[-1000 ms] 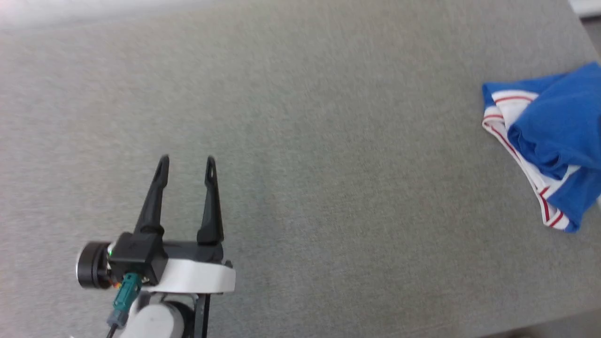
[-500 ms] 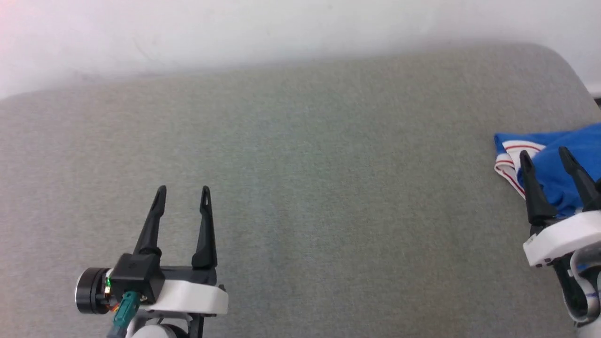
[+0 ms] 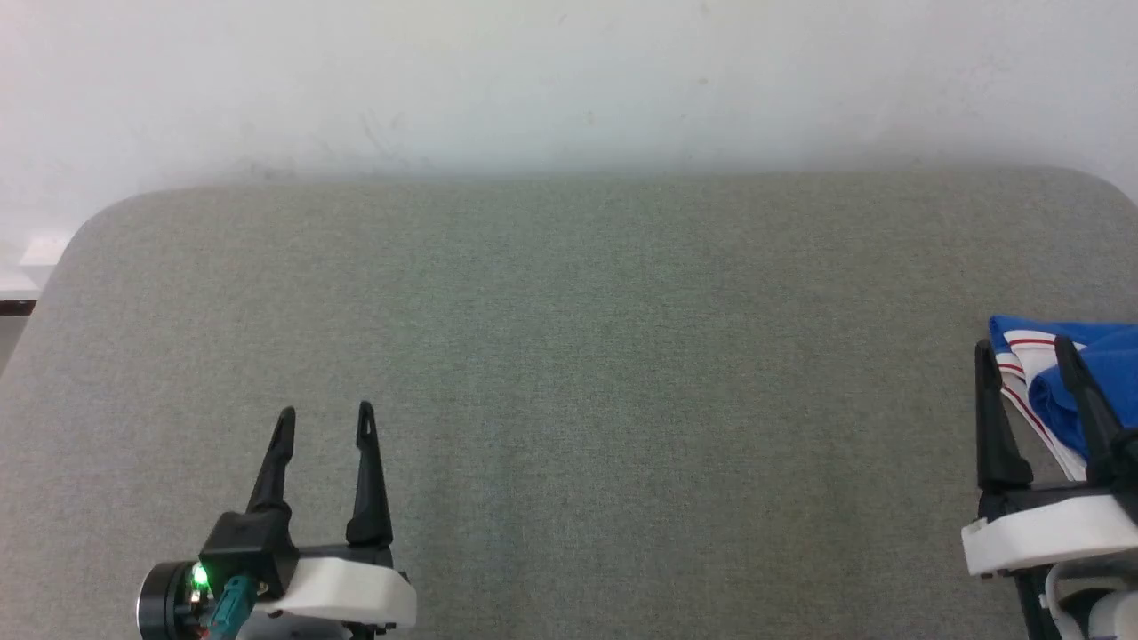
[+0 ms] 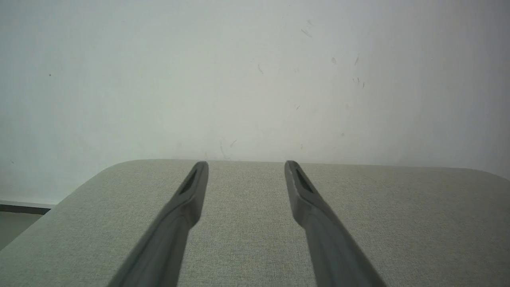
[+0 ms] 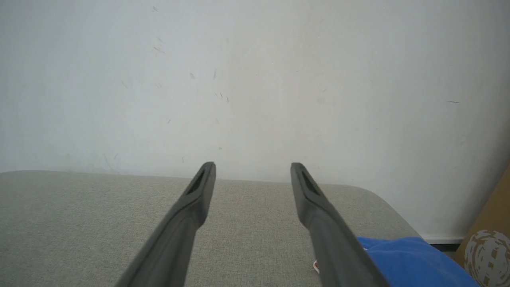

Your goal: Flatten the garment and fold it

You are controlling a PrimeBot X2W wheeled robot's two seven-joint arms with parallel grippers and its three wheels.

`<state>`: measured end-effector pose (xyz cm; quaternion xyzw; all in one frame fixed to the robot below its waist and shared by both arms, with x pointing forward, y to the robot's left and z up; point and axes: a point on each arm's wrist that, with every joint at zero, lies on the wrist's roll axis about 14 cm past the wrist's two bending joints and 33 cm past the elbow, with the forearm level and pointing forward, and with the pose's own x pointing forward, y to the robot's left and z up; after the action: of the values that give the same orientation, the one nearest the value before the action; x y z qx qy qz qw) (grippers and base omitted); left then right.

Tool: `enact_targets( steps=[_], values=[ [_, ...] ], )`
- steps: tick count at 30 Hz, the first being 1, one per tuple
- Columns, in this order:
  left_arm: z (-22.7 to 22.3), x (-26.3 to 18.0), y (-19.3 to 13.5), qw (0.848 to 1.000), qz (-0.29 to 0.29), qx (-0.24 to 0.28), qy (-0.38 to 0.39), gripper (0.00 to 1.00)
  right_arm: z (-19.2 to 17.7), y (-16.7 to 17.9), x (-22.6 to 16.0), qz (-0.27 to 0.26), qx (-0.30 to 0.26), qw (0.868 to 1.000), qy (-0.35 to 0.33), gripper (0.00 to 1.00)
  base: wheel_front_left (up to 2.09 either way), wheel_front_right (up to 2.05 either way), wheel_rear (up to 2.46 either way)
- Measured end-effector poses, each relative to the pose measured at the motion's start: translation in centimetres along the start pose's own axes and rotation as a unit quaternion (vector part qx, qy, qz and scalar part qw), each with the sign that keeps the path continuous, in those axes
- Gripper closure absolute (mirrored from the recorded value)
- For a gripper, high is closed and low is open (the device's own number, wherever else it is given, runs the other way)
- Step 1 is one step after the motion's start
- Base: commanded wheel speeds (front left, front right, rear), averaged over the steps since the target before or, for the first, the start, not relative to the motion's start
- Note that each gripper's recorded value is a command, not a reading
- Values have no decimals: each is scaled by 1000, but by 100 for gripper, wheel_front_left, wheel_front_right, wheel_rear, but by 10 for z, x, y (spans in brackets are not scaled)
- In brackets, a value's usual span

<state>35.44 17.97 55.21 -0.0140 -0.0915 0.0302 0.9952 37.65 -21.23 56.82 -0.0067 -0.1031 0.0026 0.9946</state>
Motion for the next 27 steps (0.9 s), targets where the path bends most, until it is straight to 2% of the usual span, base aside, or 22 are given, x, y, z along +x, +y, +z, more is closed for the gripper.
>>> enact_targets(
  steps=[11, 19, 20, 27],
  values=[
    [-18, -14, 8, 999, 23, -15, 29, 0, -35, 7, -18, -2, 8, 999, 37, 0, 0, 0, 0],
    [-18, -14, 9, 999, 26, -19, 26, 0, -39, 7, -21, -5, 15, 999, 40, 0, 0, 0, 0],
    [-17, -14, 10, 999, 28, -19, 24, 100, -38, 7, -21, -4, 15, 999, 39, 100, 0, 0, 0],
    [-16, -13, 10, 999, 30, -16, 21, 100, -38, 7, -21, -4, 14, 999, 40, 100, 0, 0, 0]
  ],
)
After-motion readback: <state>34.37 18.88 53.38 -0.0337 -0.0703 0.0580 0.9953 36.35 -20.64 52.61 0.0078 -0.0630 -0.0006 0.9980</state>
